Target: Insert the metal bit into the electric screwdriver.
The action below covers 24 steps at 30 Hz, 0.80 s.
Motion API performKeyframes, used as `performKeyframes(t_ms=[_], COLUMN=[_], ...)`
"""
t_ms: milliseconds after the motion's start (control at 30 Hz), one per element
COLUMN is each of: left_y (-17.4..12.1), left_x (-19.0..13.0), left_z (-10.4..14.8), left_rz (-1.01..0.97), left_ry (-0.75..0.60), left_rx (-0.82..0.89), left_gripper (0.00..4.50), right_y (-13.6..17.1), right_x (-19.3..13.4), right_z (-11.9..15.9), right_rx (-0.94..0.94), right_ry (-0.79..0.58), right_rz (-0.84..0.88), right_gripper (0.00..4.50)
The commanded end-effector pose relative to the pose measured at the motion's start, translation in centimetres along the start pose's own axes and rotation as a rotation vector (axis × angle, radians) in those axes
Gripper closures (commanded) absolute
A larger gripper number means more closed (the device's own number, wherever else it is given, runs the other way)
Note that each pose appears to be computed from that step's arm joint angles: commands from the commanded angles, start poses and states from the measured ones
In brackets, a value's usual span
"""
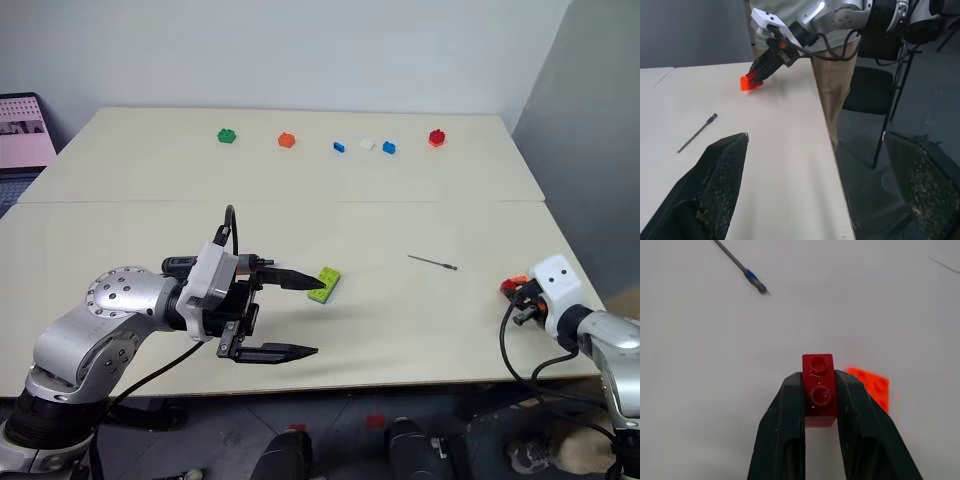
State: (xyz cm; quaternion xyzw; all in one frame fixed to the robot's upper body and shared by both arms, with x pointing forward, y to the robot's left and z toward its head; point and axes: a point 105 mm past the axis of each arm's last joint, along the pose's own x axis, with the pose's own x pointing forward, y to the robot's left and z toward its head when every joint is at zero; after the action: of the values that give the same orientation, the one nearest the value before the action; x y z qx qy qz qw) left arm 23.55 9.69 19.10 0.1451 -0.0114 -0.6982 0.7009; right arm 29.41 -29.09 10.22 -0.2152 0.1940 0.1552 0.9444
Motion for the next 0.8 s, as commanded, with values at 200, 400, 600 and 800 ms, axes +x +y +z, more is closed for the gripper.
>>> performKeyframes(t_ms=[200, 400, 600, 800], left_y=[0.2, 0.4, 0.6, 0.7], left_x=[0.1, 0.1, 0.0, 0.0], left_z=[0.7, 0.7, 0.6, 0.6], left_rz=[-0.015, -0.013, -0.008, -0.001], left_ry=[-0.007, -0.003, -0.003, -0.005], left_rx=[0.044, 0.049, 0.053, 0.052], left_gripper=[0.0, 0.0, 0.0, 0.0], right_y=[-0.9, -0.9, -0.9, -1.2], right_x=[-0.6, -0.7, -1.3, -2.2], right_z=[-0.7, -0.4, -0.5, 0.1], right_rx=[0.049, 0.109, 0.186, 0.185], right_ry=[0.009, -0.013, -0.027, -0.045], right_rz=[-0.037, -0.025, -0.001, 0.003], right_gripper=[4.02, 2.81, 1.45, 0.18])
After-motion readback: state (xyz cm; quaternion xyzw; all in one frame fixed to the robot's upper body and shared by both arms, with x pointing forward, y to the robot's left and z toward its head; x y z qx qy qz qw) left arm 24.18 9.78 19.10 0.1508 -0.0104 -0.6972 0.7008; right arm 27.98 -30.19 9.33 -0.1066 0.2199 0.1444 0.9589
